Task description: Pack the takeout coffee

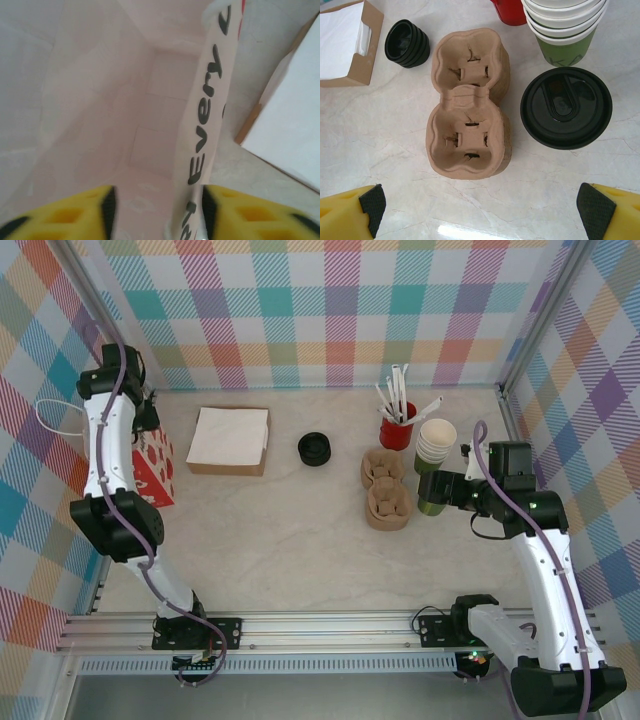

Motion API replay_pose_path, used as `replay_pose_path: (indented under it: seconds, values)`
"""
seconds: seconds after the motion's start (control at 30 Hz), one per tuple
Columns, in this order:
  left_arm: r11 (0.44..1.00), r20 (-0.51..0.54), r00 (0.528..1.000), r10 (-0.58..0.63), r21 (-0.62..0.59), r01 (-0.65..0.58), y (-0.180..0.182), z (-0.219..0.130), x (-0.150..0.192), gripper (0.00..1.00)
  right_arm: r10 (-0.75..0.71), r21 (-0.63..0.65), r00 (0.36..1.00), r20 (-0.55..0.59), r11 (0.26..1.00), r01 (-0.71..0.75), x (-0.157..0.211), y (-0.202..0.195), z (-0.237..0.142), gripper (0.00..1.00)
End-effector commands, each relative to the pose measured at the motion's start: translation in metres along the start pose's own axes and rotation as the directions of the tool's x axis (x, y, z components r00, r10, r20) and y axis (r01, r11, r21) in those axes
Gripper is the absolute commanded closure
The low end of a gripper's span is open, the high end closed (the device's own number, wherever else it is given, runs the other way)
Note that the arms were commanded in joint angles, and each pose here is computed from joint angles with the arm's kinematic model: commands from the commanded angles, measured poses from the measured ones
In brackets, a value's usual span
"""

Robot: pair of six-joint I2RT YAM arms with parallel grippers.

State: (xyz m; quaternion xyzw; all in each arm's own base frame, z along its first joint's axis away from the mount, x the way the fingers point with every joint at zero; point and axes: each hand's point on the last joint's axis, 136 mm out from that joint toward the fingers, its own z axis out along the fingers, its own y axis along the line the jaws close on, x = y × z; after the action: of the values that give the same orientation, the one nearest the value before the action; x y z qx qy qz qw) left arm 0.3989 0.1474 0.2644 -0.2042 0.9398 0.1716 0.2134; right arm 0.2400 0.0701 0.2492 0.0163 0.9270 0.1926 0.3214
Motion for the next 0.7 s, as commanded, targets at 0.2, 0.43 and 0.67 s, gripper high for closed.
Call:
replay_pose_path:
  seconds: [0.2, 0.43, 0.67]
  values:
    - [0.999, 0.097, 0.995, -0.003, -0.036, 0.007, 0.019, -0.035, -0.004, 0.98, -0.009, -0.015, 1.000, 0.019, 1.000, 0.009, -0.002, 0.002, -0.003, 0.00]
    - [0.999, 0.219, 0.975, 0.037, -0.032, -0.030, 0.016, -0.094, 0.006, 1.00, 0.003, -0.005, 1.000, 0.019, 1.000, -0.003, 0.002, 0.000, -0.005, 0.00]
    - [0.990, 0.343, 0.929, 0.138, -0.009, -0.143, -0.006, -0.170, 0.037, 1.00, 0.022, 0.001, 1.000, 0.013, 1.000, -0.022, 0.005, -0.001, -0.007, 0.00]
